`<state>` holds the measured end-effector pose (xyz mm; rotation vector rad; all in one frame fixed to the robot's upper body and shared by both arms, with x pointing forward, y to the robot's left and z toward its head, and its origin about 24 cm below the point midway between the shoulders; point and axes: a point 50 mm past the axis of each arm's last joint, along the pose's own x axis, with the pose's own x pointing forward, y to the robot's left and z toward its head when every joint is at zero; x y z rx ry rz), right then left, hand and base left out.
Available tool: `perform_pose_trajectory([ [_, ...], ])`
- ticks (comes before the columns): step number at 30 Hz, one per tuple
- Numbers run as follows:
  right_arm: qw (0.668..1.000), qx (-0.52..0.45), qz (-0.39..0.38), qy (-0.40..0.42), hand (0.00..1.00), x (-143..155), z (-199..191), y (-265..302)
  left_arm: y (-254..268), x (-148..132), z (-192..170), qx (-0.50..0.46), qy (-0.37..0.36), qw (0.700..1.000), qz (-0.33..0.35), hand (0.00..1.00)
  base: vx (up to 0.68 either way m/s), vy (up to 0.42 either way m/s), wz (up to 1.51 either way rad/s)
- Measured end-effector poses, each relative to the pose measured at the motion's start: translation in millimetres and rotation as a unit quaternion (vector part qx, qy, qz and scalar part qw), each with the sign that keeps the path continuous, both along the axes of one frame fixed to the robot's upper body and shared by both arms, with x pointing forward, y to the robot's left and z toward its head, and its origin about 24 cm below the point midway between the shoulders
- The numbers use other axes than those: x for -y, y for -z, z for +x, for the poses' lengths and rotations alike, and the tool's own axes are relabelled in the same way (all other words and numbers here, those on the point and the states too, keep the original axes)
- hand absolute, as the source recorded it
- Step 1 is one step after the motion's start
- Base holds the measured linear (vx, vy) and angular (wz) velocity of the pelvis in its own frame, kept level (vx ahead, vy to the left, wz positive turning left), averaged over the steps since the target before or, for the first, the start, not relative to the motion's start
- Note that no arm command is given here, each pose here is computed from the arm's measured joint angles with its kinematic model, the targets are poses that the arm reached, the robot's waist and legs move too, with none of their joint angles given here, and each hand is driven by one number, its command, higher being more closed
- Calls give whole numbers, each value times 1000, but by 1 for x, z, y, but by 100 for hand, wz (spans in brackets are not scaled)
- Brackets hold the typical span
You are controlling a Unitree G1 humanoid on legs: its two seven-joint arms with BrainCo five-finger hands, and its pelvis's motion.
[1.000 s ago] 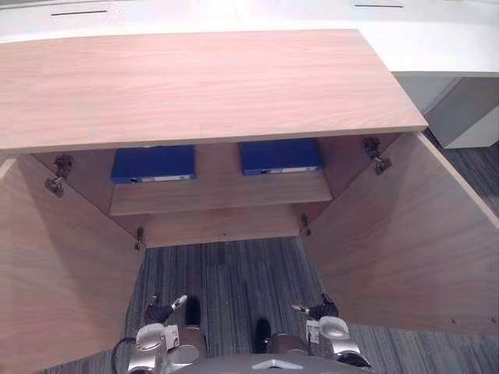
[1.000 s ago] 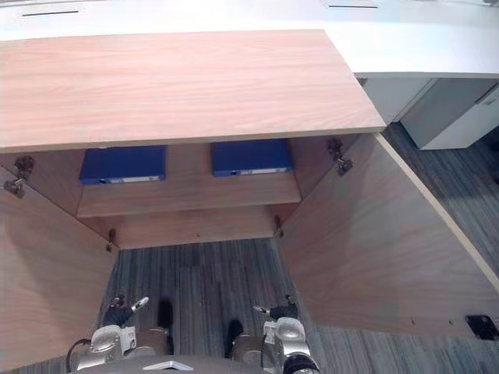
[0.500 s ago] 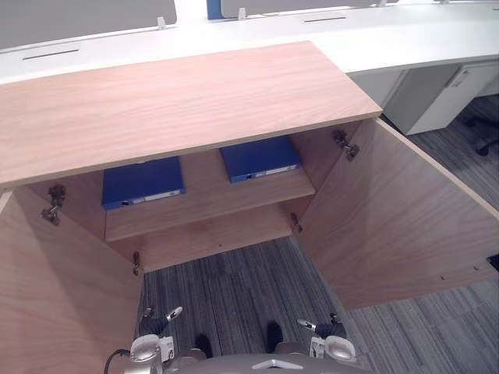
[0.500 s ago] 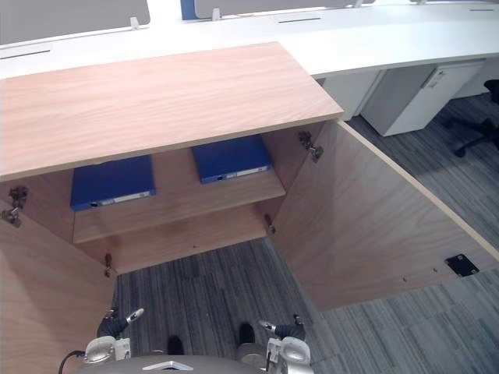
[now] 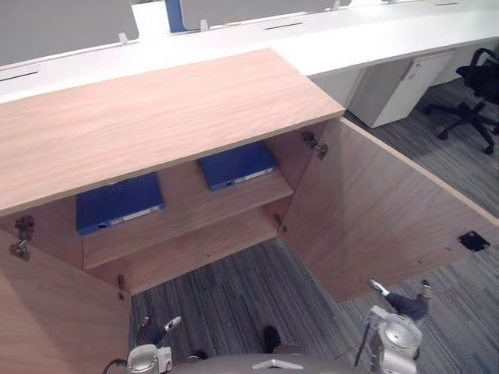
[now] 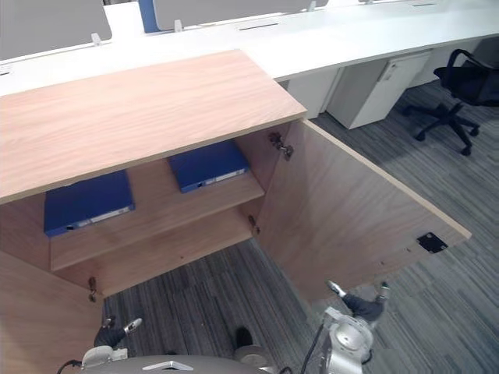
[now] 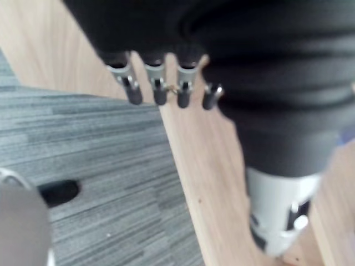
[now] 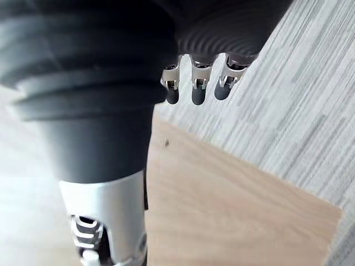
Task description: Walk over to the cabinet, pick up the folder, carry it to the office cabinet, place the folder inside the office cabinet, then close the office cabinet door
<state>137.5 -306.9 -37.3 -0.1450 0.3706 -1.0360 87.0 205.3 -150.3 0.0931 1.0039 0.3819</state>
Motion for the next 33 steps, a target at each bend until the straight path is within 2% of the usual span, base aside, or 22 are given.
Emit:
perform_pose_trajectory([
  [5, 997, 34, -7, 70, 0, 29, -11, -13, 1, 3, -1, -3, 12, 1000, -5, 0, -20, -19, -12],
  [11, 988, 101, 3, 119, 0, 71, -5, -32, 1, 3, -3, -4, 26, 1000, -10, 0, -30, -34, 1],
  [17, 984, 125, 9, 127, 0, 100, 3, -45, 0, 1, -8, -5, 37, 999, -11, 0, -11, -38, 16],
  [24, 991, 115, 3, 73, 0, 115, 22, -59, 1, -2, -15, -15, 45, 999, -9, 0, -19, -32, 16],
  [33, 996, 88, -11, 19, 0, 113, 38, -63, 2, 1, -18, -18, 54, 998, -20, 0, -34, -26, 10],
])
